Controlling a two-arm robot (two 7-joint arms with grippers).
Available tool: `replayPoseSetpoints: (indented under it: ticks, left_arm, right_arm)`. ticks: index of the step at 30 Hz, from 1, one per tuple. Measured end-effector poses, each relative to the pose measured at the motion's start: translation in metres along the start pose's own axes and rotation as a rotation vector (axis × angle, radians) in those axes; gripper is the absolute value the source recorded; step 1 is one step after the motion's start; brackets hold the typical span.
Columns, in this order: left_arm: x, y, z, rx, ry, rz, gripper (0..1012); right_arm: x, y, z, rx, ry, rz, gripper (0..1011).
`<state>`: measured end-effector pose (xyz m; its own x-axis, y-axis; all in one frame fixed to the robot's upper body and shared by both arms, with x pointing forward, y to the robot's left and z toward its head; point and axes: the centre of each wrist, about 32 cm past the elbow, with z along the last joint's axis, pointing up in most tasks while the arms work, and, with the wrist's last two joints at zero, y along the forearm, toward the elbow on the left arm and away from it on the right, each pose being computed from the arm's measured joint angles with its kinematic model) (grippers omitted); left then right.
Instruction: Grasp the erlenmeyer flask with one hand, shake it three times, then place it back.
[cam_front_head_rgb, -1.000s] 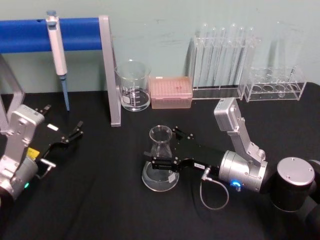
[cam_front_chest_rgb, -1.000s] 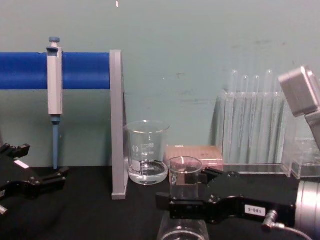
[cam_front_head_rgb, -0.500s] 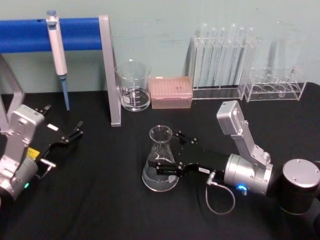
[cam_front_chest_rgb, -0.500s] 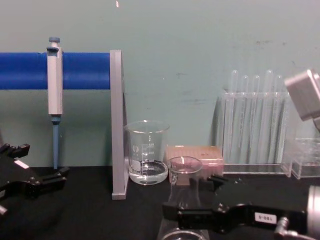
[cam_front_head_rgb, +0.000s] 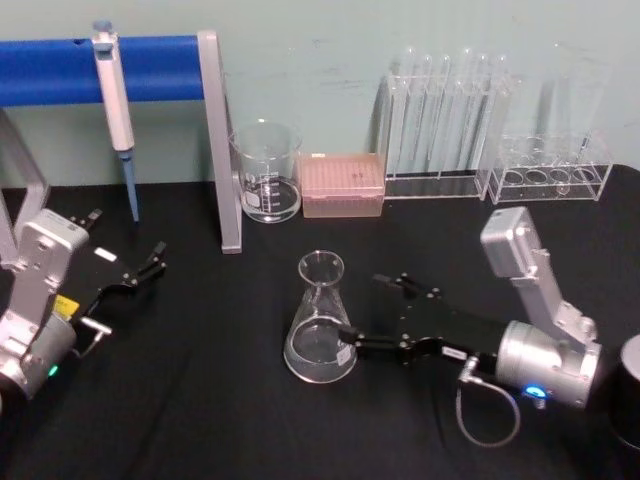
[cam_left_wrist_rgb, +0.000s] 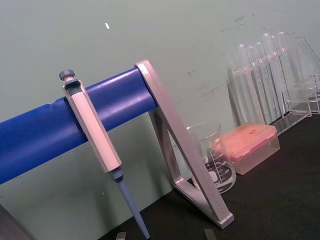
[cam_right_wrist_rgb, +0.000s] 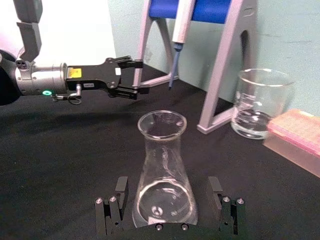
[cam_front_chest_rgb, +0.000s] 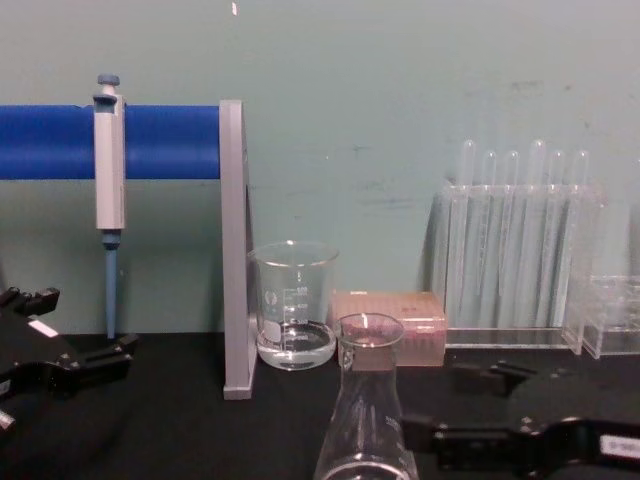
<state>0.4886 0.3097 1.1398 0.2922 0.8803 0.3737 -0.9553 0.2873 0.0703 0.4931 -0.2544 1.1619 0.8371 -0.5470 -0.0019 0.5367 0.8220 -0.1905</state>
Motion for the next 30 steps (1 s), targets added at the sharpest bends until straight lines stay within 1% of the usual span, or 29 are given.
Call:
replayPoseSetpoints:
  ticks: [5,8,9,10,11,12,13,15,16,18,19,20,21,26,27,30]
  left_arm:
    - [0.0,0.0,0.0,0.0,0.0,0.0,1001]
    - [0.0,0.0,0.0,0.0,0.0,0.0,1001]
    - [0.0,0.0,0.0,0.0,0.0,0.0,1001]
    - [0.0,0.0,0.0,0.0,0.0,0.0,1001]
    - [0.0,0.0,0.0,0.0,0.0,0.0,1001]
    - [0.0,0.0,0.0,0.0,0.0,0.0,1001]
    - [0.0,0.0,0.0,0.0,0.0,0.0,1001]
    - [0.0,0.0,0.0,0.0,0.0,0.0,1001]
    - [0.0,0.0,0.0,0.0,0.0,0.0,1001]
    - [0.0,0.0,0.0,0.0,0.0,0.0,1001]
    - [0.0,0.0,0.0,0.0,0.0,0.0,1001]
    - [0.0,0.0,0.0,0.0,0.0,0.0,1001]
    - [0.0,0.0,0.0,0.0,0.0,0.0,1001]
    - [0.0,0.0,0.0,0.0,0.0,0.0,1001]
    - [0.0,0.0,0.0,0.0,0.0,0.0,1001]
    - [0.0,0.0,0.0,0.0,0.0,0.0,1001]
  right_arm:
    - [0.0,-0.016,0.006,0.009,-0.002,-0.053,1002]
    - [0.002,-0.025,0.011,0.035,-0.009,-0.106,1003]
    - [0.003,-0.03,0.014,0.059,-0.015,-0.139,1003]
    - [0.003,-0.032,0.015,0.074,-0.019,-0.155,1002]
    - [0.003,-0.035,0.017,0.109,-0.028,-0.199,1002]
    - [0.003,-0.035,0.017,0.109,-0.028,-0.199,1002]
    - [0.003,-0.038,0.019,0.15,-0.036,-0.247,1002]
    - [0.001,-0.04,0.019,0.185,-0.045,-0.289,1003]
    - [0.0,-0.041,0.019,0.222,-0.054,-0.337,1002]
    - [-0.001,-0.041,0.019,0.25,-0.06,-0.379,1003]
    - [-0.002,-0.04,0.019,0.271,-0.064,-0.419,1002]
    - [-0.003,-0.039,0.019,0.276,-0.067,-0.434,1002]
    - [-0.004,-0.037,0.019,0.287,-0.069,-0.468,1002]
    - [-0.007,-0.028,0.015,0.288,-0.053,-0.564,1002]
    - [-0.008,-0.023,0.012,0.279,-0.04,-0.595,1002]
    - [-0.007,-0.017,0.007,0.262,-0.019,-0.633,1002]
